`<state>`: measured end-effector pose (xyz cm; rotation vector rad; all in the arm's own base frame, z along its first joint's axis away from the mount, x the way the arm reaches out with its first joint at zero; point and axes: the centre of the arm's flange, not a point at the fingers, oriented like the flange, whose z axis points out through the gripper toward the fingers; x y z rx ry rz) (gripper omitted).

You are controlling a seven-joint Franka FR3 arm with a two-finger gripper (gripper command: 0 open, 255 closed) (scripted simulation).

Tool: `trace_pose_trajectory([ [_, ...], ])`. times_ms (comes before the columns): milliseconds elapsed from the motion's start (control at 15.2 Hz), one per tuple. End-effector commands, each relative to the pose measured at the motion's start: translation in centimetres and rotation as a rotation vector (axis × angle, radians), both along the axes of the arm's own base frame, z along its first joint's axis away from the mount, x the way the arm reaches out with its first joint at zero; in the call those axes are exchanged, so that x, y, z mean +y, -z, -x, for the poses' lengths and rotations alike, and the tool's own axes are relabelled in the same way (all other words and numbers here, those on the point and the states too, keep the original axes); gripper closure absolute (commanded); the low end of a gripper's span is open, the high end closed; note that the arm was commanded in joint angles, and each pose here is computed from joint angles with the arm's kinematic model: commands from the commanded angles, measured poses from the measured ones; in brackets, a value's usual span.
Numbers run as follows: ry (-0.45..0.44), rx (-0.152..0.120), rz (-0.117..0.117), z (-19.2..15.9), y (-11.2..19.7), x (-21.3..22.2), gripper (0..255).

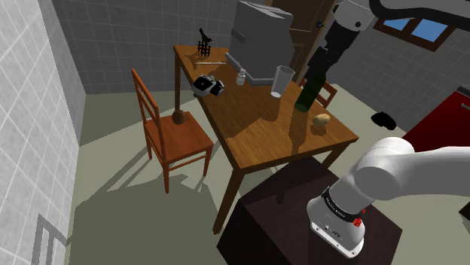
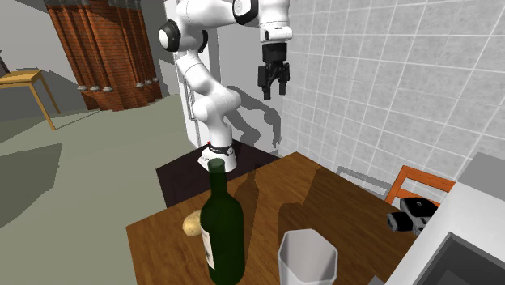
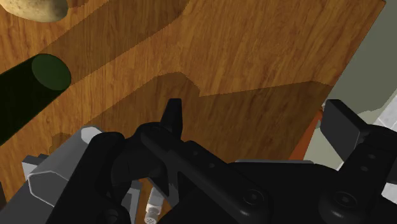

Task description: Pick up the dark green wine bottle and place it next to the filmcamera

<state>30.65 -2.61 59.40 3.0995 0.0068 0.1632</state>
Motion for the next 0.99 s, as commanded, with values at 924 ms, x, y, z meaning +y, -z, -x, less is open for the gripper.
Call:
trace_pose_trajectory([
  [924, 0.079, -0.012, -0.020, -6.5, -0.1, -17.4, 0],
])
